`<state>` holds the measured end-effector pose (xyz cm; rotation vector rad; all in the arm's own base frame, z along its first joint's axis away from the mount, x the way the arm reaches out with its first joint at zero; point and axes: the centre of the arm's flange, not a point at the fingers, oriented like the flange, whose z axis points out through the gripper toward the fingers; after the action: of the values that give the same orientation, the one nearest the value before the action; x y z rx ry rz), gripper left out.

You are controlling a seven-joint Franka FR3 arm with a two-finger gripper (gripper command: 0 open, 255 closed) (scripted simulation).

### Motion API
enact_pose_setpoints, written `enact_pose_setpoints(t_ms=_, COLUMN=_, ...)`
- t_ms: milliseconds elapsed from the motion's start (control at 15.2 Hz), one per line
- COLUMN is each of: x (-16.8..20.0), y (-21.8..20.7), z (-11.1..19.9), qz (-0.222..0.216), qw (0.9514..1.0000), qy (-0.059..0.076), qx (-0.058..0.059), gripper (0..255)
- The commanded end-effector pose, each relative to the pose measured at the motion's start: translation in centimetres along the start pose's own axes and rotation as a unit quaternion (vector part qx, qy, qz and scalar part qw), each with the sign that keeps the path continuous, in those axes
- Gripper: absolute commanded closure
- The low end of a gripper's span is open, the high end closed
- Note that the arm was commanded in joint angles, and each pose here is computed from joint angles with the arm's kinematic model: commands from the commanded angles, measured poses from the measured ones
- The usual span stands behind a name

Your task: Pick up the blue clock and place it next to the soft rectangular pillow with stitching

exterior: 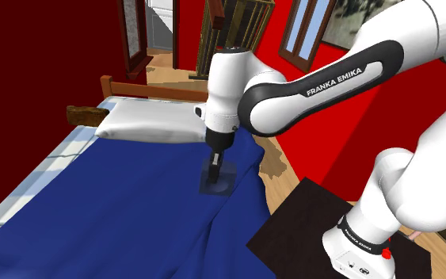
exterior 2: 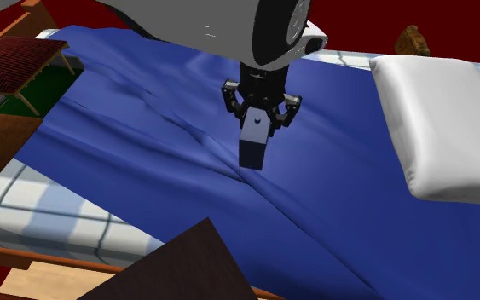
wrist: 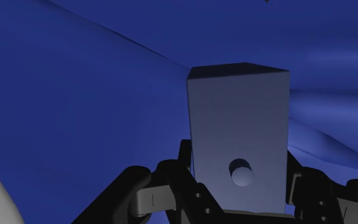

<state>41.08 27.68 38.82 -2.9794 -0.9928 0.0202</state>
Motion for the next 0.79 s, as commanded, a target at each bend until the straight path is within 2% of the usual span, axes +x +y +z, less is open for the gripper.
enact_pose_setpoints(t_ms=0, x=0.0, y=-0.1, z=-1.0, qz=0.000, qw=1.0000, qy=0.000, qx=0.000, gripper=255)
enact_pose_setpoints(t_ms=594, x=-0.1, y=-0.1, z=-5.6, qz=0.000, qw=1.0000, qy=0.000, qx=0.000, gripper=255)
enact_pose_setpoints(t_ms=726, x=-0.1, y=2.5, z=-5.6, qz=0.000, qw=1.0000, qy=0.000, qx=0.000, gripper=255)
